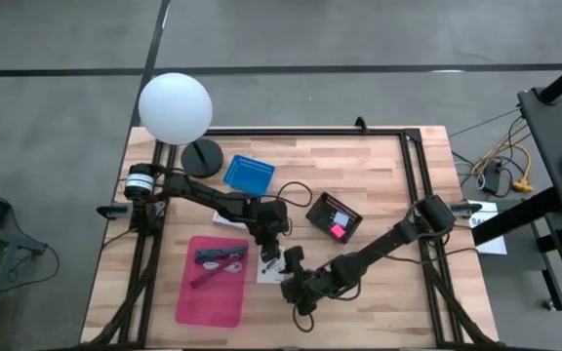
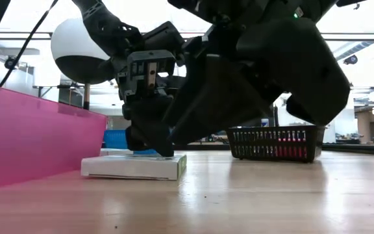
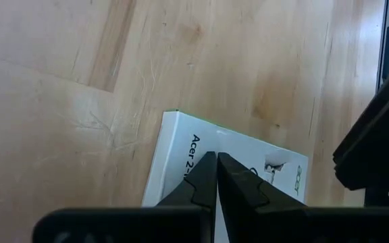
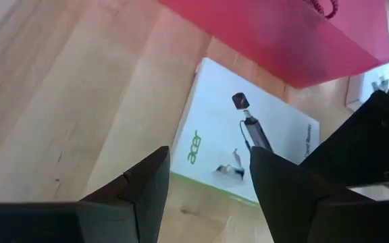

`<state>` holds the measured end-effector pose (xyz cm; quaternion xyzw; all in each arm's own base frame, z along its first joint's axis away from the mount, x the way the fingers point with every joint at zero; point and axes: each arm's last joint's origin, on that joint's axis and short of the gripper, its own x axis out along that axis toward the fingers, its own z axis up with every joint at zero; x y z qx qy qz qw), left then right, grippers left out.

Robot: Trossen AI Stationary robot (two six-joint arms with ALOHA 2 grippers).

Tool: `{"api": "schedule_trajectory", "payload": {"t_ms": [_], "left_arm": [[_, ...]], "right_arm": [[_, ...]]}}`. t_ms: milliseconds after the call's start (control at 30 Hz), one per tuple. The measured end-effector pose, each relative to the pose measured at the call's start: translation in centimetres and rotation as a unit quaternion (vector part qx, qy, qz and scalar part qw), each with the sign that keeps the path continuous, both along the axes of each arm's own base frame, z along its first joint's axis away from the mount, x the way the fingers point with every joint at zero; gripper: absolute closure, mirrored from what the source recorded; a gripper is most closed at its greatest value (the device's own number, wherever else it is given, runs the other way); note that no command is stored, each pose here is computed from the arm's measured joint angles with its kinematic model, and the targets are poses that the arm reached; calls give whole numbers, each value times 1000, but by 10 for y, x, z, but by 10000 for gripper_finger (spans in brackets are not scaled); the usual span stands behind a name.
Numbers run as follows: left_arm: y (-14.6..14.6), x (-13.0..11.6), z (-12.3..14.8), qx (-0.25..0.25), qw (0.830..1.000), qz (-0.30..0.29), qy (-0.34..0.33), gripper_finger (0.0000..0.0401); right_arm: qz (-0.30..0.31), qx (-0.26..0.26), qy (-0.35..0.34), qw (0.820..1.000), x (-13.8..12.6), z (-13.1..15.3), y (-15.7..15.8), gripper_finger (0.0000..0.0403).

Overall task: Pick and place items into bin
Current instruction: Put the bottom white card reader box into the blue bin

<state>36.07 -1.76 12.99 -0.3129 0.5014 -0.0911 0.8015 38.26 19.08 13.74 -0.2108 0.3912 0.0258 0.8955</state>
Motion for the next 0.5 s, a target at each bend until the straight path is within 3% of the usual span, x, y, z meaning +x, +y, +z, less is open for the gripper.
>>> {"api": "schedule_trajectory", "payload": {"t_ms": [500], "left_arm": [[0,-3,-3,-5,1000,-2,6,401]], "right_arm": [[-1,14,-12,1000,1,-3,0,211]]}}
